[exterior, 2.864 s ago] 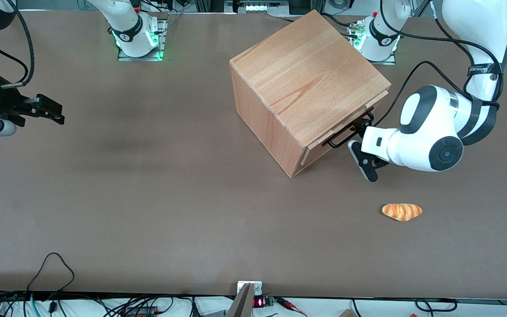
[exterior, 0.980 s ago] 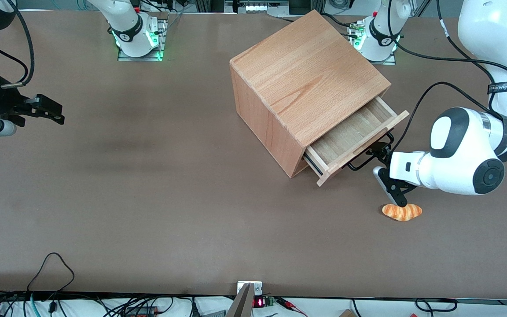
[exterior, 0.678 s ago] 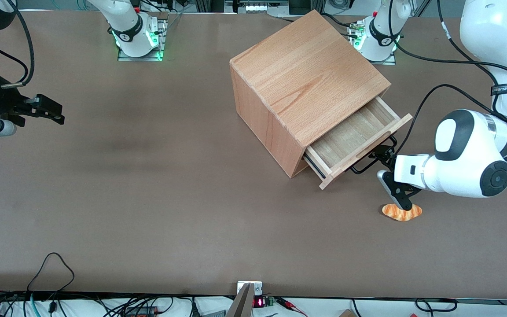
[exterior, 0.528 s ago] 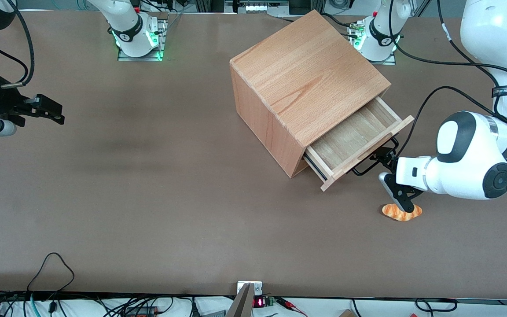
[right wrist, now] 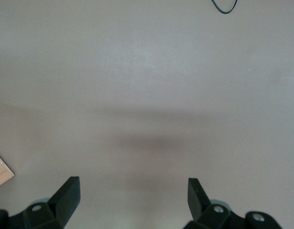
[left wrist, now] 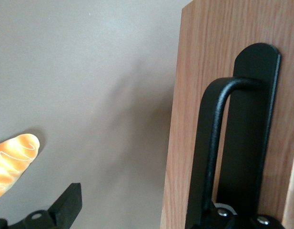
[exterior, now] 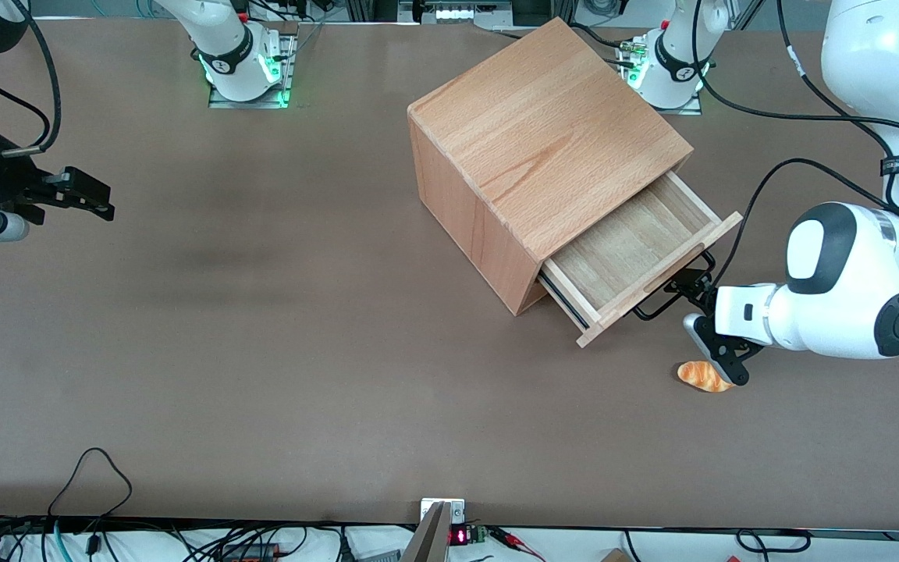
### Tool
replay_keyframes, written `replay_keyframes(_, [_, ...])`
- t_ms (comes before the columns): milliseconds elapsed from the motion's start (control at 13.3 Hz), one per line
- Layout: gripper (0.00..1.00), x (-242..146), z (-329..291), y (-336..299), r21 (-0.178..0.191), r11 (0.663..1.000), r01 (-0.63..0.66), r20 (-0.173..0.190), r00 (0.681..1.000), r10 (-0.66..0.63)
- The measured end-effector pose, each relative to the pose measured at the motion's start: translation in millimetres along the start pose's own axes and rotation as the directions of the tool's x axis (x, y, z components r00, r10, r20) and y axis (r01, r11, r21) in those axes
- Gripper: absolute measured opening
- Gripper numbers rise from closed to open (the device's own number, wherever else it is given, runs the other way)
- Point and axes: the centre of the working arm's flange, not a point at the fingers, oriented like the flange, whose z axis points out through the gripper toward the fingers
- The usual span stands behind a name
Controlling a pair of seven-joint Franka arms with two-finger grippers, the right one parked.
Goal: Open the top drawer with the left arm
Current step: 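Pull the handle with the left gripper, sliding the drawer out, then hold the drawer handle steady with the left gripper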
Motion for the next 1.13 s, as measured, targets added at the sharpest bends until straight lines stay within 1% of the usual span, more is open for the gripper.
replay_keyframes(603, [1.00,-3,-7,-15,0.007,1.000,0.006,-0.026,1.000,-0.006])
replay_keyframes(1131, [1.00,-4,-10,-19,0.011,1.000,0.007,-0.034,0.999,-0.007])
